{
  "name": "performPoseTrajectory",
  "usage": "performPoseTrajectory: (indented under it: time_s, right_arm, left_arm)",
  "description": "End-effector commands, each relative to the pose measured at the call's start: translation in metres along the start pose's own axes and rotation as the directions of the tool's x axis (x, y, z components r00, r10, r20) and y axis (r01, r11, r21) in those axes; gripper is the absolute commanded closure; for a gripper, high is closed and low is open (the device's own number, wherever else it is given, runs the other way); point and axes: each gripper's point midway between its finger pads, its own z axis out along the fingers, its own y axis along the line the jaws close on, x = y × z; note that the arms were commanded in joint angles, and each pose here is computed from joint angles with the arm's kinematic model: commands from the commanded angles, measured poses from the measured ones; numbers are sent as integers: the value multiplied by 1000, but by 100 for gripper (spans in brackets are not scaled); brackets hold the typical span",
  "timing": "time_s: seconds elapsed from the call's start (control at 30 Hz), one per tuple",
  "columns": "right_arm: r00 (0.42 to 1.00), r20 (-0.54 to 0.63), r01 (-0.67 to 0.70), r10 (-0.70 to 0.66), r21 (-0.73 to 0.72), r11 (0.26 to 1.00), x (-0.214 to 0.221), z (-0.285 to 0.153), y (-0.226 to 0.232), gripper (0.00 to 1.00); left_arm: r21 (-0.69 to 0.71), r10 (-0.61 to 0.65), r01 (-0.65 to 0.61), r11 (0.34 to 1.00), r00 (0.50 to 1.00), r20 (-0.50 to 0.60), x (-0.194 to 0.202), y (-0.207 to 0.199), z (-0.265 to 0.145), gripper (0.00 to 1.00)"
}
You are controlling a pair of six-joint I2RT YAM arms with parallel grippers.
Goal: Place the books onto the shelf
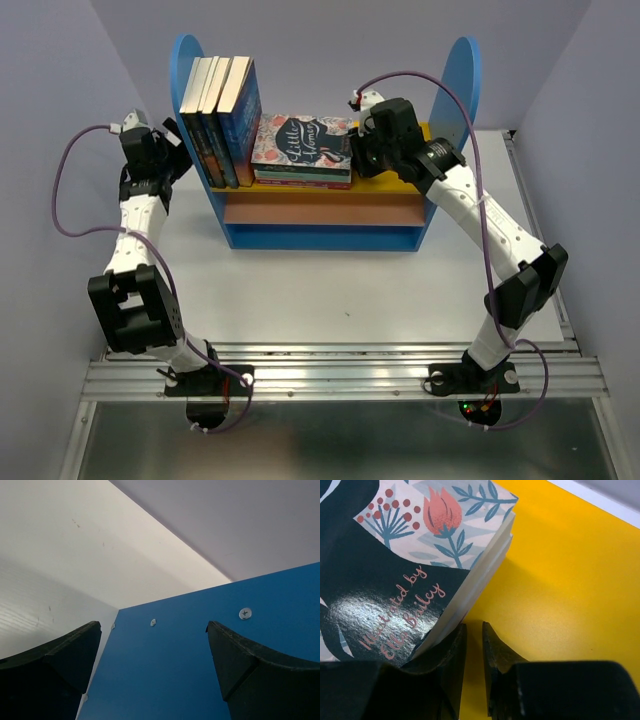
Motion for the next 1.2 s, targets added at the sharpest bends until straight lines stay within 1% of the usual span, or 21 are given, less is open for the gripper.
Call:
performPoseTrajectory:
  time_s: [0.0, 0.1, 0.2, 0.3, 0.4, 0.47, 0.73, 0.83, 0.87, 0.9, 0.93, 0.97, 1.0, 1.03, 1.07, 1.1, 1.13, 1.17]
  right_arm:
    - [998, 59, 46, -35, -194, 980, -12, 9, 36, 76]
    - [998, 58, 46, -31, -276, 960, -13, 9, 51, 76]
    - [998, 58, 42, -28, -262, 964, -15, 14, 49, 76]
    - [999, 47, 37, -26, -253, 967, -14, 22, 48, 77]
    - [999, 39, 34, -24, -294, 955, -13, 26, 56, 78]
    - [998, 54, 39, -23, -318, 947, -17, 26, 60, 78]
    - [997, 74, 42, -24, -258, 965, -17, 18, 49, 79]
    - [996, 84, 13, 2, -181, 983, -21, 15, 35, 79]
    - [995, 95, -9, 20, -119, 993, -24, 13, 25, 78]
    - [994, 109, -19, 30, -93, 995, -27, 8, 20, 77]
    - [992, 116, -35, 39, -39, 999, -28, 10, 11, 77]
    - [990, 133, -56, 56, 0, 998, -31, 5, 3, 75]
    - [987, 141, -94, 80, 91, 991, -29, 4, -12, 75]
    - [984, 154, -116, 95, 139, 983, -30, 1, -21, 72]
    - [979, 171, -141, 110, 180, 973, -31, -7, -29, 71]
    - [972, 196, -177, 129, 254, 951, -32, -14, -43, 71]
    - [968, 214, -193, 135, 283, 939, -34, -21, -49, 71]
    - [964, 228, -206, 139, 302, 931, -35, -28, -53, 70]
  left_arm:
    - [78, 30, -29, 996, 999, -16, 4, -9, 5, 1]
    - [97, 30, -26, 995, 999, -42, 15, -7, 7, 1]
    - [151, 38, -30, 988, 998, -53, 22, -19, 7, 1]
    - [189, 76, -61, 980, 995, -72, 34, -34, 6, 2]
    - [192, 90, -76, 978, 994, -65, 36, -37, 3, 2]
    - [194, 97, -83, 977, 993, -61, 36, -38, 1, 2]
    - [175, 105, -99, 980, 994, -29, 27, -40, -6, 2]
    - [151, 102, -95, 984, 994, -33, 24, -38, -7, 2]
    - [110, 98, -95, 989, 995, -22, 19, -34, -9, 1]
    - [50, 90, -90, 995, 996, 9, 11, -26, -10, 1]
    - [41, 88, -88, 995, 996, -1, 11, -26, -11, 1]
    - [-33, 69, -68, 997, 997, 30, 2, -16, -15, 1]
    - [-77, 60, -58, 995, 998, 35, -3, -14, -22, 1]
    - [-110, 53, -47, 993, 997, 54, -9, -11, -28, 1]
    - [-162, 43, -22, 986, 991, 128, -29, -9, -41, 1]
    - [-200, 40, -12, 980, 990, 138, -31, -5, -50, 1]
    - [-242, 41, 9, 970, 979, 202, -47, -2, -67, 1]
    - [-260, 35, 24, 965, 975, 221, -51, -1, -77, 1]
